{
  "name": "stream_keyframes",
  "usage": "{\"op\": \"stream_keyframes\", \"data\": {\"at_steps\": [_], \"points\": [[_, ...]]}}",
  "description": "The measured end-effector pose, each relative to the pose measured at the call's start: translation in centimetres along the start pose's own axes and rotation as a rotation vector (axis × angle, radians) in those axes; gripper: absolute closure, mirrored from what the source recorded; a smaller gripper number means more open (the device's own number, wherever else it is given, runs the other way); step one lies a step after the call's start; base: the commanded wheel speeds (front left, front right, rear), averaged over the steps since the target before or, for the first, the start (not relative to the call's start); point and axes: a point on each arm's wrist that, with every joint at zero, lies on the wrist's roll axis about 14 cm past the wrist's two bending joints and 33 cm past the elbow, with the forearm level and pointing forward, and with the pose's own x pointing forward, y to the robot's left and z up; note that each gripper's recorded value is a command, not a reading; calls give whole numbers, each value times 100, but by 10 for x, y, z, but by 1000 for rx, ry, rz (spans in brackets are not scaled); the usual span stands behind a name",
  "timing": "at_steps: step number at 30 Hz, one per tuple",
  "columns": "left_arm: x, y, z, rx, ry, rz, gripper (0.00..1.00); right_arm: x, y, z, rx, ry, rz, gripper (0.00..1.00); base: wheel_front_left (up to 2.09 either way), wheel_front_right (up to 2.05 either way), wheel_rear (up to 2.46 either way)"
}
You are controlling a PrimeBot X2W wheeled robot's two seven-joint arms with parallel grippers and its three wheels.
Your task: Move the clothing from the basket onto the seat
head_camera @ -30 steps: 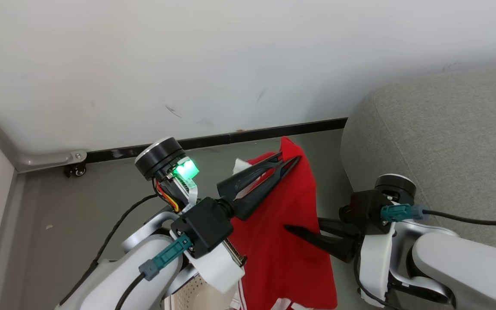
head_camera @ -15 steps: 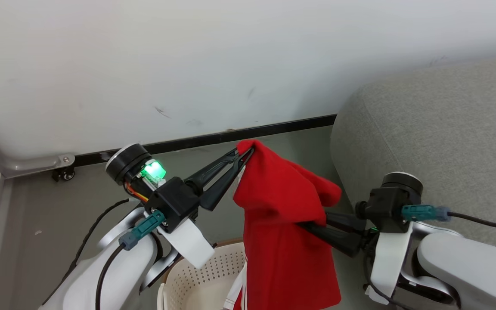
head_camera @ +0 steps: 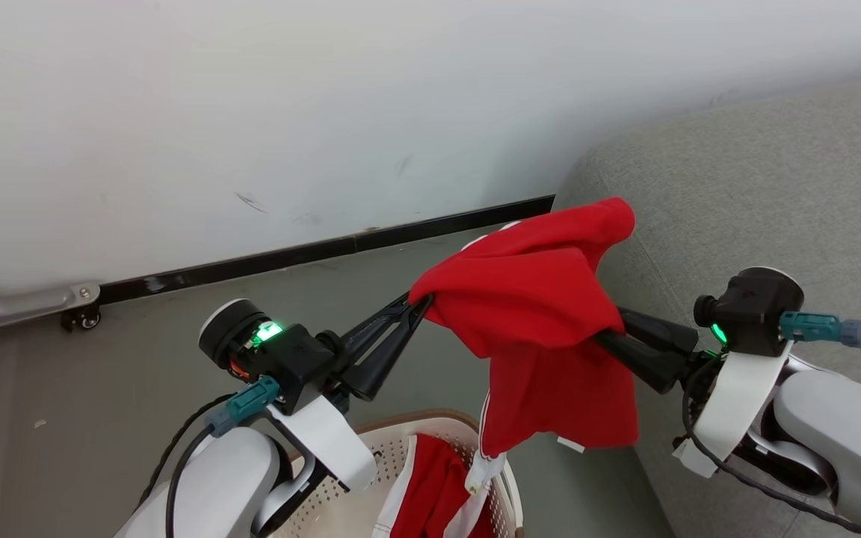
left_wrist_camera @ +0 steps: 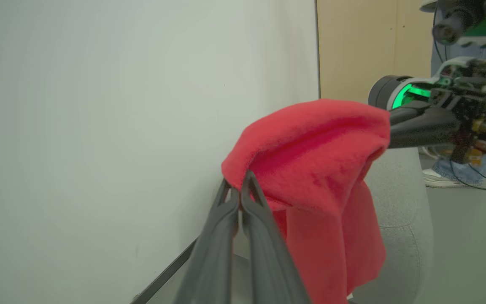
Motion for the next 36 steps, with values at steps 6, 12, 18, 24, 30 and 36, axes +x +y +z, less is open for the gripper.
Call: {"op": "stream_keyframes", "data": {"at_steps": [6,12,18,24,30,36], "points": [[4,-10,-1,-49,-2,-21,0,-7,-15,4,1,-19,-52,100,0,0,0],[0,-20,-9,-82,18,-38,0,-15,-28,3,11,-22,-101,100,0,0,0],[0,-25,-8,-118,10,-43,0,-25,-36,-7,35,0,-143,100,0,0,0],[0,-36,-8,-142,7,-68,0,-39,-46,-17,75,11,-201,100,0,0,0],[3,-51,-6,-159,0,-109,0,-57,-54,-29,114,24,-266,100,0,0,0],[6,-68,-5,-172,-4,-160,0,-76,-68,-26,139,-9,-347,100,0,0,0]]}}
